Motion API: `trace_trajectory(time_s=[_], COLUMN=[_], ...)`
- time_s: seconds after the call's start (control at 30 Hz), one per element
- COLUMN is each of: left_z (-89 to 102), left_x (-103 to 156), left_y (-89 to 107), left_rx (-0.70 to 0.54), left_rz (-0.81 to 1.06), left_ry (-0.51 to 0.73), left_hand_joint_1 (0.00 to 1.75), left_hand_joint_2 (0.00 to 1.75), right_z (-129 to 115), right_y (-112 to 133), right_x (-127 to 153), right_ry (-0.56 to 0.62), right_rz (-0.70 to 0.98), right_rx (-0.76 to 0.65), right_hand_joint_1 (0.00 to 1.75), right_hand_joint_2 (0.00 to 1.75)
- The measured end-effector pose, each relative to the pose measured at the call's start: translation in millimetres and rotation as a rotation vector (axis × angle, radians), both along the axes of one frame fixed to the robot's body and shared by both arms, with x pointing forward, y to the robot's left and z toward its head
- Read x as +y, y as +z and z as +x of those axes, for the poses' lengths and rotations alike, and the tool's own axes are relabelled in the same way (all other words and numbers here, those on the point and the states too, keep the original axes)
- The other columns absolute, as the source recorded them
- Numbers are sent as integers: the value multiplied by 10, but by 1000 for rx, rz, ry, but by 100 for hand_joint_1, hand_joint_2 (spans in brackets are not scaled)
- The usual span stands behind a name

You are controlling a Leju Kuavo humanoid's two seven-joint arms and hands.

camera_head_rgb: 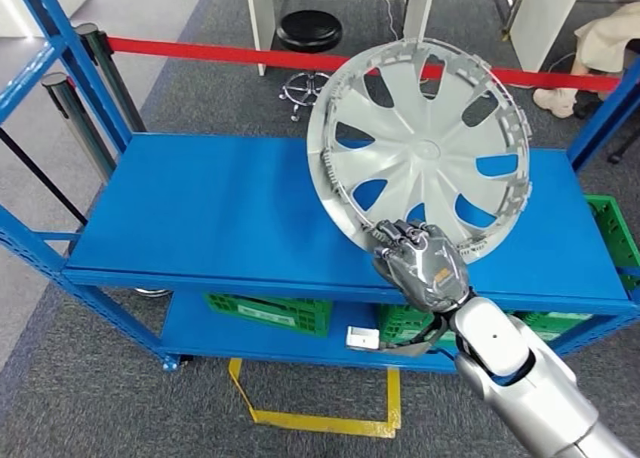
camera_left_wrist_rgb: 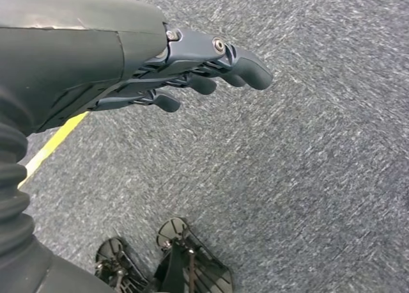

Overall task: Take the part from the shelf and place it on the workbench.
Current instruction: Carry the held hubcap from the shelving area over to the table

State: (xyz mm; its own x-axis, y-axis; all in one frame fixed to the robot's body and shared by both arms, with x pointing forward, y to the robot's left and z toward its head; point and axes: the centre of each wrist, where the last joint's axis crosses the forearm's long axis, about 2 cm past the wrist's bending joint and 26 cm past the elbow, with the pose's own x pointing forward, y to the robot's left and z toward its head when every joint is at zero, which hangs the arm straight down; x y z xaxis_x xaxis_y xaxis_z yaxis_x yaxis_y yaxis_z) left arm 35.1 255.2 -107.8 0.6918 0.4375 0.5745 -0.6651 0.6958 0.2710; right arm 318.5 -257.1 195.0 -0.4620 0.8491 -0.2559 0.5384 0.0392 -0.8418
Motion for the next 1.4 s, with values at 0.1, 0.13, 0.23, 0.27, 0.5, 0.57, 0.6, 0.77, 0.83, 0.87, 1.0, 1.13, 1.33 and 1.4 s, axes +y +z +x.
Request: trace_trajectory(time_s=[0.1, 0.13, 0.23, 0.27, 0.5, 0.57, 0.6, 0.77, 0.83, 0.87, 1.0, 1.13, 1.33, 1.4], left_z=[-10, -17, -24, -21, 0, 1, -2, 1, -2, -2, -1, -14, -20, -15], left_x=[4, 5, 8, 8, 24, 26, 25, 22, 19, 19, 19, 30, 33, 33], left_y=[-1, -2, -3, -2, -1, -1, -2, -1, -1, -1, -1, -4, -4, -4], left_rx=[2, 4, 6, 6, 2, 2, 3, 2, 2, 2, 1, 4, 6, 6], left_rz=[1, 3, 6, 6, 9, 9, 9, 9, 7, 7, 5, 8, 9, 9], left_ry=[0, 0, -1, -1, -3, -4, -4, -5, -5, -6, -7, -7, -8, -9], left_hand_joint_1=[0, 0, 0, 0, 0, 0, 0, 0, 0, 0, 0, 0, 0, 0], left_hand_joint_2=[175, 175, 175, 175, 175, 175, 175, 175, 175, 175, 175, 175, 175, 175], right_z=[-3, -4, -10, -15, -40, -47, -52, -69, -82, -88, -96, -108, -116, -121], right_y=[-5, -6, -15, -21, -54, -63, -70, -96, -113, -121, -122, -130, -140, -144], right_x=[8, 10, 15, 17, 23, 24, 21, 13, 12, 11, 13, 15, 13, 13], right_ry=[3, 4, 4, 5, 7, 7, 7, 6, 5, 5, 5, 6, 7, 8], right_rz=[1, 1, 2, 2, 3, 3, 2, 1, 2, 3, 10, 11, 13, 14], right_rx=[3, 4, 7, 9, 18, 21, 23, 31, 37, 40, 41, 43, 46, 47], right_hand_joint_1=[175, 175, 175, 175, 175, 175, 175, 175, 175, 175, 175, 175, 175, 175], right_hand_joint_2=[175, 175, 175, 175, 175, 175, 175, 175, 175, 175, 175, 175, 175, 175])
